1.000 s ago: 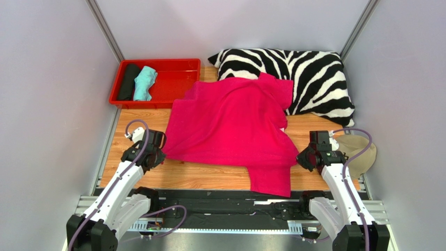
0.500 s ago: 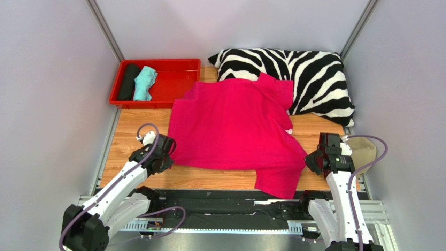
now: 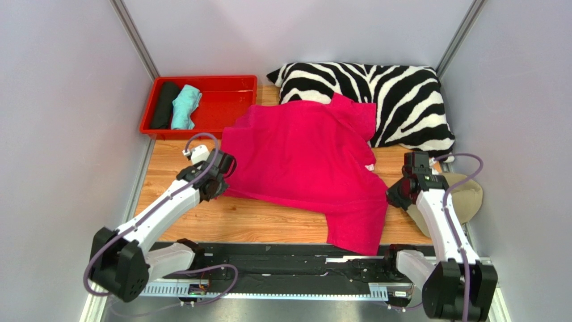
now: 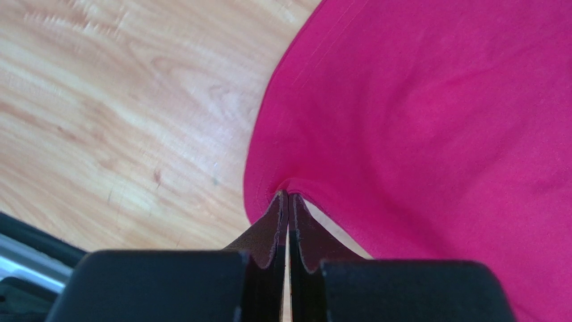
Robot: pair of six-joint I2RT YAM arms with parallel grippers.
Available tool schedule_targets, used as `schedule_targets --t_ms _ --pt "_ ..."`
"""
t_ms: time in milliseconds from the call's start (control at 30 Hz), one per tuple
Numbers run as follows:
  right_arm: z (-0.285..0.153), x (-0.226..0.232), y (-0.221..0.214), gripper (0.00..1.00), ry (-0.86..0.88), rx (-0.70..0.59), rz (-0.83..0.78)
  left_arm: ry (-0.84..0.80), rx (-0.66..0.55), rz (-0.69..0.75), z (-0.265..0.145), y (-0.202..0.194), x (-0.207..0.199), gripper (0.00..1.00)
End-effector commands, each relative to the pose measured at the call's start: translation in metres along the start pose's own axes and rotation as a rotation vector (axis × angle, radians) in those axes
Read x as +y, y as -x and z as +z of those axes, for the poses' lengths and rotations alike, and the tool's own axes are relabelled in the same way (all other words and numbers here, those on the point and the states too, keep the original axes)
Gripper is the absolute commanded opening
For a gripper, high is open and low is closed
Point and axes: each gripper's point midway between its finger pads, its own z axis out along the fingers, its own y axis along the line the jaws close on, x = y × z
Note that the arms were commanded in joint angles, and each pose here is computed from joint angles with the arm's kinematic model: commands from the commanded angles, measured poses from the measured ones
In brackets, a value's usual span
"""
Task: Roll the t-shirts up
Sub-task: Flatten out the T-shirt at the center of the board.
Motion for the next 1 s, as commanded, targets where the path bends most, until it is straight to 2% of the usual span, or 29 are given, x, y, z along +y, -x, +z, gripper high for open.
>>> schedule_targets --t_ms 0,500,767,967 --pt "0.000 0.051 0.025 0.00 0.108 -0.044 -0.093 0.050 -0.037 0.070 0.011 0.019 -0.015 0.05" --pt "0.034 0.103 0.060 0.00 0.061 -0.015 -0.170 0.138 -0.053 0.185 0.040 0.054 -0.059 0.06" --pt "0.037 0.103 0.078 0.00 0.074 -0.032 -0.116 0.118 -0.044 0.238 0.053 0.062 -0.080 0.06" --pt "0.042 0.111 0.082 0.00 0.100 -0.018 -0.117 0.101 -0.019 0.208 0.065 0.071 -0.080 0.06"
